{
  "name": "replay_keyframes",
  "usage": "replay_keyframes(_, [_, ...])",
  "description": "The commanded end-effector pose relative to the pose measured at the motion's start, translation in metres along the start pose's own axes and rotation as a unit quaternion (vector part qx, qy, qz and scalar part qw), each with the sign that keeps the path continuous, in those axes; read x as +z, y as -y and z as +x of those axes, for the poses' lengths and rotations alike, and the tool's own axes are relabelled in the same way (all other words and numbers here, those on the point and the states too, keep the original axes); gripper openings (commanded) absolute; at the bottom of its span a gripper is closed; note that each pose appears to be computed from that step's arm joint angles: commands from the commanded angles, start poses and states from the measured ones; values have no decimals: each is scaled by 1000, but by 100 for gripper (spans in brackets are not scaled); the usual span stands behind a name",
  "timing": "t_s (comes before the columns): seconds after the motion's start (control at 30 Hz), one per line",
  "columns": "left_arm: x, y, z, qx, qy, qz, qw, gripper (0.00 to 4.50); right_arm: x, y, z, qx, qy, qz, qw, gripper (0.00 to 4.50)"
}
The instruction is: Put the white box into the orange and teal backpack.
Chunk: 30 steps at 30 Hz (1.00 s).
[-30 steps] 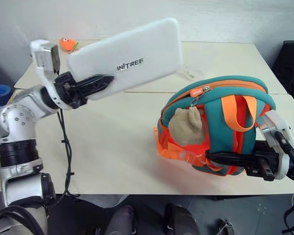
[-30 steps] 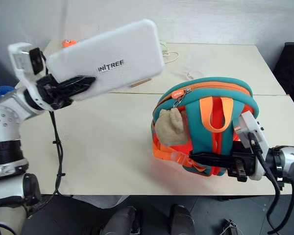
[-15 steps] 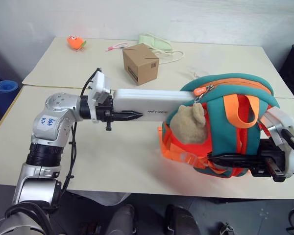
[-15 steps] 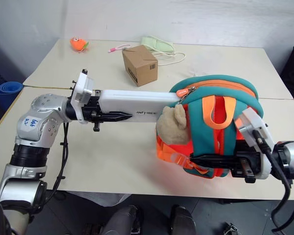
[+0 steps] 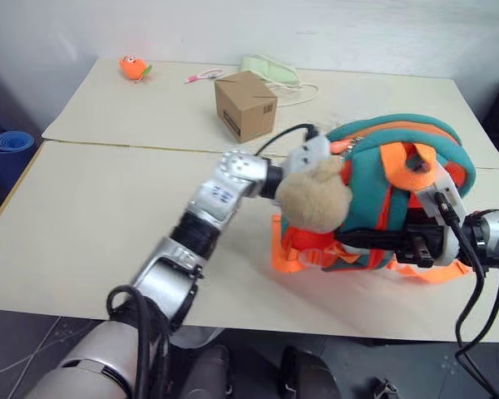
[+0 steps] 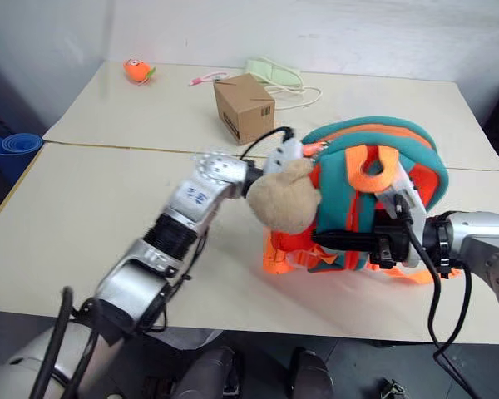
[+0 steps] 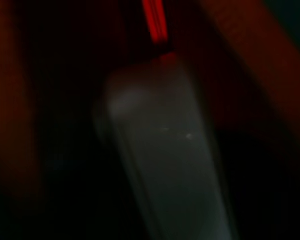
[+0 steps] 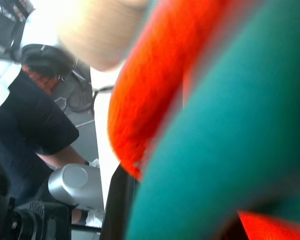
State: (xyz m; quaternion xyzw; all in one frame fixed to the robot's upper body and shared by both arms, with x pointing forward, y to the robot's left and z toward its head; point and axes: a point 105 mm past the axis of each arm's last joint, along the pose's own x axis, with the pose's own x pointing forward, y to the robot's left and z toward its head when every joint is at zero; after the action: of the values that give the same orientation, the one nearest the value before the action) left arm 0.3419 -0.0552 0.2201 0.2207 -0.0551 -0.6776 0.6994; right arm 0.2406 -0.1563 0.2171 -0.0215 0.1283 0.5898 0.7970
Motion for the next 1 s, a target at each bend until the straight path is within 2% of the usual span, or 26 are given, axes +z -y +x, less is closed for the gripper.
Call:
replay_keyframes(0.03, [6, -13, -54, 50, 13, -4, 999, 397, 4, -10, -4, -1, 10, -12, 1000, 0])
replay_keyframes(0.07, [5, -11, -75, 47, 16, -16, 999, 419, 2, -12, -5, -4, 12, -9, 1000, 0])
replay_keyframes(0.17, [13, 2, -139, 21, 34, -59, 997, 419, -1, -15, -6, -13, 19, -2, 1000, 0])
replay_keyframes(0.23, [23, 16, -169, -13, 50, -80, 995, 419, -3, -17, -5, -14, 23, 1, 1000, 0])
replay_keyframes(0.3, [33, 30, -184, -42, 55, -86, 994, 419, -4, -19, -3, -15, 26, 3, 1000, 0])
replay_keyframes(0.4, [51, 35, -178, -41, 79, -88, 992, 419, -3, -19, -1, -17, 33, 6, 999, 0])
replay_keyframes(0.47, [51, 30, -161, -14, 73, -78, 994, 419, -2, -19, 0, -15, 36, 7, 999, 0])
replay_keyframes(0.57, [37, 5, -136, 74, 36, -36, 996, 419, 1, -23, 4, -4, 40, 7, 999, 0])
replay_keyframes(0.67, [40, -19, -125, 142, 53, 0, 988, 419, 3, -29, 5, 8, 42, 7, 999, 0])
replay_keyframes(0.73, [43, -23, -122, 142, 68, -4, 988, 419, 3, -31, 5, 10, 42, 8, 999, 0])
replay_keyframes(0.83, [35, -15, -109, 104, 52, -9, 993, 419, 4, -30, 5, 7, 46, 11, 999, 0])
replay_keyframes(1.0, [27, -22, -94, 102, 46, -17, 994, 419, 2, -30, 9, 7, 50, 12, 999, 0])
